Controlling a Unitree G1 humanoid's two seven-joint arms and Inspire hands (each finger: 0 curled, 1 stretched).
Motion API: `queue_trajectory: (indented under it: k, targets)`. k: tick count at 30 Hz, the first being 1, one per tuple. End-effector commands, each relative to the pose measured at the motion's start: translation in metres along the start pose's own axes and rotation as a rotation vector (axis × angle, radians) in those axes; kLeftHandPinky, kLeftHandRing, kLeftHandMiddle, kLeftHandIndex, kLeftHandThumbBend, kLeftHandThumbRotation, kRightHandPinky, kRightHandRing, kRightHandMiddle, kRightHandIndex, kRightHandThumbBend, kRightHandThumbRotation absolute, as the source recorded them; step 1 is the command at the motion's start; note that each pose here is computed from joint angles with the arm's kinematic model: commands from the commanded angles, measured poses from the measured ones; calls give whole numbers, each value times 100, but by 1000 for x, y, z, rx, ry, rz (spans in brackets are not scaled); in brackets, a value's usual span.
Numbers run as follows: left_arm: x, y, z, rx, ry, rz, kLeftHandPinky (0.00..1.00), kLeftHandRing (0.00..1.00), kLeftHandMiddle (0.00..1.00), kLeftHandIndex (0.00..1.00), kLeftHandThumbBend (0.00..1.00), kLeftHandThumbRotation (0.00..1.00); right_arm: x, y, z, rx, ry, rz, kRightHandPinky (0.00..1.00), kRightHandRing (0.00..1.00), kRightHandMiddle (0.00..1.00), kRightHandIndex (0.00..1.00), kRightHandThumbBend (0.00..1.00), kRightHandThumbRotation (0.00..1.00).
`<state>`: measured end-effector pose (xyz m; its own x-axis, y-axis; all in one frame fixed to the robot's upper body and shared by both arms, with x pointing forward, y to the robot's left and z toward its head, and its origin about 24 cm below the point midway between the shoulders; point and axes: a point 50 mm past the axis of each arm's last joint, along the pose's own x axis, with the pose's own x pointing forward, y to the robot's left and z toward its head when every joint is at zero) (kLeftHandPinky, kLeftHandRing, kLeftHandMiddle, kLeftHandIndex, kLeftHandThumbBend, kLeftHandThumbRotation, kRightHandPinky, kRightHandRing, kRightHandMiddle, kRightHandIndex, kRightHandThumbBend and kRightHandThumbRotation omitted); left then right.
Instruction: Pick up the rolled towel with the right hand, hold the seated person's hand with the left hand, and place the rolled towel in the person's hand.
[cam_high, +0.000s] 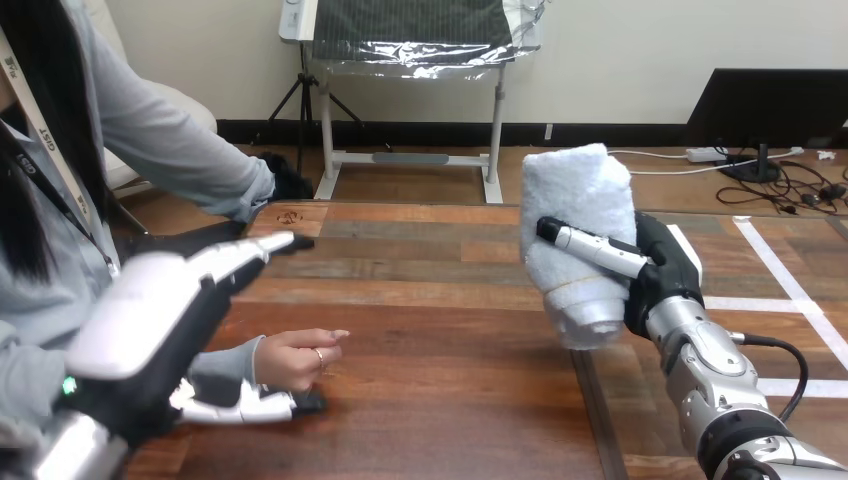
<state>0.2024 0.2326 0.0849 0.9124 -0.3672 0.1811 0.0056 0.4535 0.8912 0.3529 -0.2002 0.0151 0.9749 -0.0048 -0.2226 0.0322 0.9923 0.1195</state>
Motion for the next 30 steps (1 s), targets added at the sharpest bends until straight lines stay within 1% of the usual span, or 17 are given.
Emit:
queue_trajectory:
  k: [1,6,10,14,22,25,30]
  targets:
    - [17,19,-6,58,-31,22,75,84,84,85,100,31,10,8,41,-18,-162,41,40,46,54,48,68,0]
    - [22,23,-12,87,-19,-3,77,84,85,85,100,30,10,7,40,-30,-160,46,40,47,54,48,69,0]
    - [26,27,-16,118,4,-41,79,85,86,86,100,25,9,6,39,-36,-158,49,41,47,54,48,71,0]
    - [30,29,-21,130,9,-46,79,85,86,86,100,22,9,6,39,-33,-159,60,39,46,53,47,72,0]
    - [37,30,-30,158,22,-77,78,84,85,85,100,23,8,5,37,-6,-150,70,36,44,51,46,71,0]
    - [39,30,-34,162,25,-95,78,84,85,85,100,22,8,4,37,-20,-153,67,35,43,51,46,71,0]
    - [42,29,-41,170,58,-141,79,85,85,86,100,22,7,4,37,-12,-158,72,34,42,50,46,72,0]
